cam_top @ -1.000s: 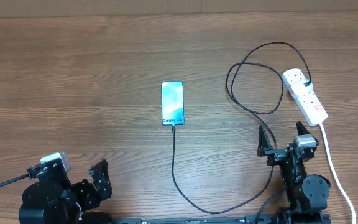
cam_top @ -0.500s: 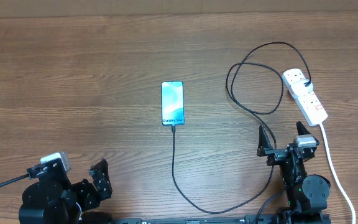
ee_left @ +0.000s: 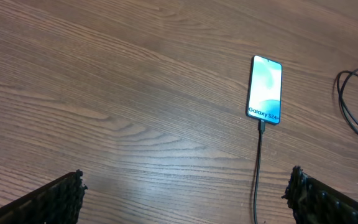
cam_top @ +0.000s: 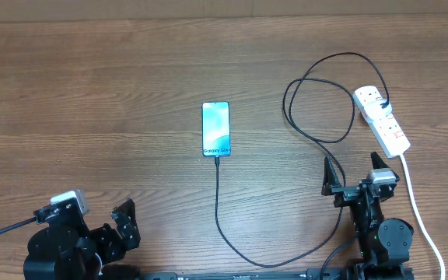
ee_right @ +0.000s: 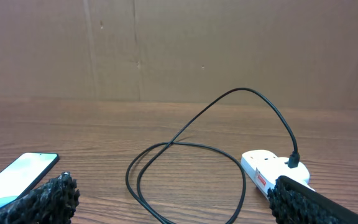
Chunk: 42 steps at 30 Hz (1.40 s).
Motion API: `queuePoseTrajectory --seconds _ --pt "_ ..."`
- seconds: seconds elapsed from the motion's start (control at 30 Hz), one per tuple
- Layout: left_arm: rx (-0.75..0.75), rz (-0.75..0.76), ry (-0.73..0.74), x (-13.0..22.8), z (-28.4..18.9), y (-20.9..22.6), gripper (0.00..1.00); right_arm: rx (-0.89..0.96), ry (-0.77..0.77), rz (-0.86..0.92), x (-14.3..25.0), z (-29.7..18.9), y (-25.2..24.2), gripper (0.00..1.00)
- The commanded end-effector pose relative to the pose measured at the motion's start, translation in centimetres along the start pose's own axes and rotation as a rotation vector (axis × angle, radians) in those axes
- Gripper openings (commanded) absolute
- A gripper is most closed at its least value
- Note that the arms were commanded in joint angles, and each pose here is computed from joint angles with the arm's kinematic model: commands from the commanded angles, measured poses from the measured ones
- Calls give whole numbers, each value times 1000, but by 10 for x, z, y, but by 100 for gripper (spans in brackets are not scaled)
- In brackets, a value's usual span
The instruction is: Plug charger to phone and switch on socket
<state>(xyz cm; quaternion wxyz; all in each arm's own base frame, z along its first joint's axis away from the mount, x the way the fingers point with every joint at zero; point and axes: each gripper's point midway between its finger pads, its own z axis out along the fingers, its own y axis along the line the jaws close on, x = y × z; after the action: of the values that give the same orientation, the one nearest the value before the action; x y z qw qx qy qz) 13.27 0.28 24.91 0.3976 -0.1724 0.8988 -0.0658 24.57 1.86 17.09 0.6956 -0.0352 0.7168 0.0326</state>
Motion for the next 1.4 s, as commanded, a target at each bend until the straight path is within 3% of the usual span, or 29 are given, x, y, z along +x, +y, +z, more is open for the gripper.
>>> queuePoseTrajectory --seconds 0.0,0.73,0.93,1.17,1.37 --pt "-4 -10 -11 -1 -1 1 99 -5 -8 -3 1 0 1 100" --pt "-3 -11 -12 -1 -1 1 99 -5 -8 -3 1 0 1 100" --pt "120 -7 -70 -18 -2 -23 100 -5 -8 -3 1 0 1 100" --pt "317 300 -230 -48 -1 -67 100 -5 -8 -3 1 0 1 100" --pt "345 363 -327 -62 16 -76 99 -5 -8 -3 1 0 1 99"
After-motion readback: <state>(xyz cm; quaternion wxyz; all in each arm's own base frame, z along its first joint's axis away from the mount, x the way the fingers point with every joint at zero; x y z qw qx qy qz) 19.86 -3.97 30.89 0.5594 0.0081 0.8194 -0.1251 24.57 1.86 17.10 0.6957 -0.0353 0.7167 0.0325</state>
